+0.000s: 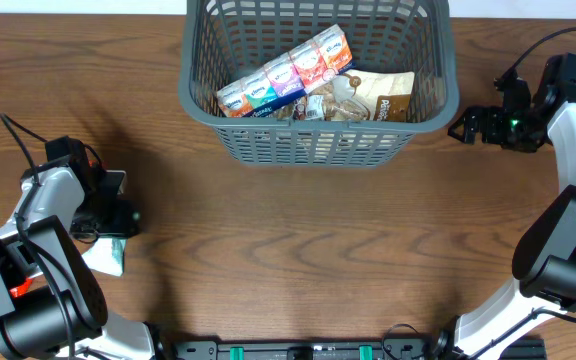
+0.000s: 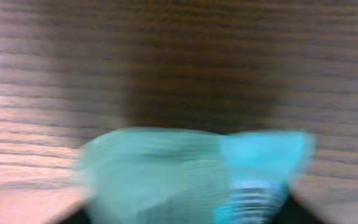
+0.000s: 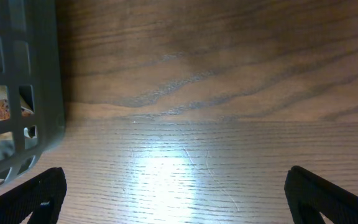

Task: Pack container
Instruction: 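Lower the left gripper onto the mint-green packet and grasp it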

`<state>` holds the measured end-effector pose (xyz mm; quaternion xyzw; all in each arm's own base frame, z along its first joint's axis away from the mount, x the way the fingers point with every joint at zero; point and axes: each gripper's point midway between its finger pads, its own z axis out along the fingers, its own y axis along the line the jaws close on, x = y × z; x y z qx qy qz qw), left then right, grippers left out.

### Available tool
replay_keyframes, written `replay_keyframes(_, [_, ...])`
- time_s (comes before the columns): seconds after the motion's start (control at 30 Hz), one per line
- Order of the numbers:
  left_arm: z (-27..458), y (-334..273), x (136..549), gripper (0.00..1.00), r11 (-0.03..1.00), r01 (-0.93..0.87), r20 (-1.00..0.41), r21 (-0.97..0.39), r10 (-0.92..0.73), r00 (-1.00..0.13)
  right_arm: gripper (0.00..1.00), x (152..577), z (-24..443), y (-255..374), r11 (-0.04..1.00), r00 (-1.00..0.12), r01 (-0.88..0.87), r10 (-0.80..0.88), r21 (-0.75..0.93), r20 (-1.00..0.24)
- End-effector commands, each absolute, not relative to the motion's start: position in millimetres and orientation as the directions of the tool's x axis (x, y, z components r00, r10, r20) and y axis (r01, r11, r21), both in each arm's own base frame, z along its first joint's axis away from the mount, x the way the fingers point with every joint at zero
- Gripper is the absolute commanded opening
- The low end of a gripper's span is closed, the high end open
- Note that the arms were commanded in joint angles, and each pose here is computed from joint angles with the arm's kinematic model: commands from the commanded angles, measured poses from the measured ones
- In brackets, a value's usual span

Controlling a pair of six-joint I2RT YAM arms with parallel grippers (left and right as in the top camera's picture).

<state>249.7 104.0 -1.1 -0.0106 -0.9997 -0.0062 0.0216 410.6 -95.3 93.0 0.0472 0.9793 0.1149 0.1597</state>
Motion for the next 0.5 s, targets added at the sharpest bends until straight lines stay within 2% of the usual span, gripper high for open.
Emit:
replay_keyframes(0.0, [-3.9,98.7,252.8,0.21,1.000,-0.014,0.029,-0.025,-0.013,-0.999,0.99,409.7,89.1,-88.5,0.970,-0.951,0.032,0.103,0.240,-0.292])
replay_keyframes(0.17, [-3.8,99.6,255.0,0.19,0.998,-0.051,0.022,-0.021,-0.051,-0.998,0.99,409.7,89.1,-88.5,0.970,-0.951,0.032,0.103,0.240,-0.292])
replay_keyframes(0.23, [-3.6,99.6,255.4,0.08,0.997,-0.068,0.021,-0.020,-0.068,-0.997,0.99,409.7,89.1,-88.4,0.970,-0.951,0.032,0.103,0.240,-0.292])
replay_keyframes(0.27, [-3.0,99.9,256.2,0.06,0.997,-0.077,0.019,-0.020,-0.077,-0.997,0.99,409.7,89.1,-88.5,0.970,-0.951,0.032,0.103,0.240,-0.292])
replay_keyframes(0.47, [17.5,101.9,275.3,0.06,0.975,-0.224,-0.015,-0.016,-0.224,-0.975,0.99,409.9,89.1,-88.5,0.970,-0.951,0.031,0.103,0.240,-0.293])
